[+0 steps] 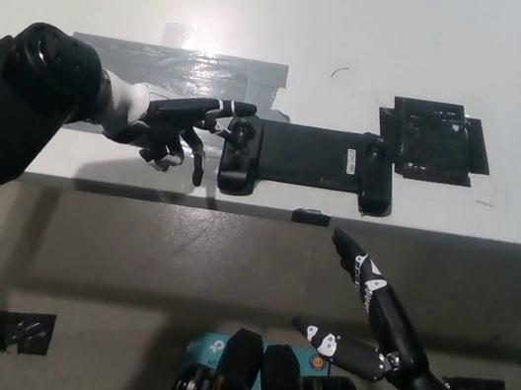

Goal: A controller is being placed at the center of the desk near the left hand and the robot uses its left hand's index finger to press a button at the left area of the controller

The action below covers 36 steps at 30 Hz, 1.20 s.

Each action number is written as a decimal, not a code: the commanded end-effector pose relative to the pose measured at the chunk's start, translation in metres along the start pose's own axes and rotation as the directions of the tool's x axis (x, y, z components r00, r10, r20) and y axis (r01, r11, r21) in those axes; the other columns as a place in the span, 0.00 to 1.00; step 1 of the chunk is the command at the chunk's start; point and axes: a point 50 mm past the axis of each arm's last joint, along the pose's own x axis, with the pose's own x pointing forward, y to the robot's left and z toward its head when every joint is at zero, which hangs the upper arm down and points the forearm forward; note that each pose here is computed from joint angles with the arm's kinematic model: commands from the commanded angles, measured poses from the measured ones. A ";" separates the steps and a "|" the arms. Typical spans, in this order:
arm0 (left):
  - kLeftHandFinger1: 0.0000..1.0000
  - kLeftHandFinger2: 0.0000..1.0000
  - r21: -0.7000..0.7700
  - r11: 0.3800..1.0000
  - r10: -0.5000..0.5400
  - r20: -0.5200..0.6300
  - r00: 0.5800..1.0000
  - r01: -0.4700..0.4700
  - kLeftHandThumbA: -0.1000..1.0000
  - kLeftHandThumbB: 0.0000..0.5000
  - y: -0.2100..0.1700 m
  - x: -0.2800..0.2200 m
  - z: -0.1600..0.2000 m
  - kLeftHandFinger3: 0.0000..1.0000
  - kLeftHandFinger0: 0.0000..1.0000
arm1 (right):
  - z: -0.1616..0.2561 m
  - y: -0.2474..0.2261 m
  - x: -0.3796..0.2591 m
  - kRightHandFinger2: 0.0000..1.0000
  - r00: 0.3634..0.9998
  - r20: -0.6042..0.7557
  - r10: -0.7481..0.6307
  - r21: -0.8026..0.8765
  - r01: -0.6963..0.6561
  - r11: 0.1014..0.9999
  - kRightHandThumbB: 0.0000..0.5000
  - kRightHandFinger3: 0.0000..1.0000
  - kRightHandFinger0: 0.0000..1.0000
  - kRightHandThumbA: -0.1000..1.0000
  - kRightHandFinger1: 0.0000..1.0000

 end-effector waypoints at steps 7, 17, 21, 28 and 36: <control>0.00 0.36 0.017 0.999 0.037 0.013 0.999 -0.037 1.00 0.90 0.018 -0.021 0.015 1.00 0.00 | 0.013 -0.005 0.007 1.00 0.997 0.072 -0.004 -0.011 0.005 1.000 0.49 1.00 1.00 0.82 1.00; 0.01 0.38 0.005 1.000 0.029 0.020 0.999 -0.029 1.00 0.91 0.014 -0.017 0.013 1.00 0.00 | 0.014 -0.005 0.009 1.00 0.997 0.074 -0.003 -0.008 0.004 1.000 0.47 1.00 1.00 0.81 1.00; 0.03 0.39 0.003 0.999 0.033 0.011 0.999 -0.033 1.00 0.91 0.011 -0.013 0.009 1.00 0.00 | 0.013 -0.005 0.009 1.00 0.998 0.069 -0.004 -0.008 0.005 1.000 0.48 1.00 1.00 0.82 1.00; 0.04 0.37 -0.003 0.999 0.034 -0.003 0.999 -0.034 1.00 0.89 0.007 -0.010 0.001 1.00 0.00 | 0.013 -0.004 0.008 1.00 0.998 0.067 -0.001 -0.014 0.002 1.000 0.46 1.00 1.00 0.81 1.00; 0.06 0.38 -0.005 1.000 0.023 -0.016 1.000 -0.023 1.00 0.91 0.001 -0.005 -0.006 1.00 0.02 | 0.011 -0.004 0.006 1.00 0.998 0.066 -0.002 -0.012 0.002 1.000 0.46 1.00 1.00 0.81 1.00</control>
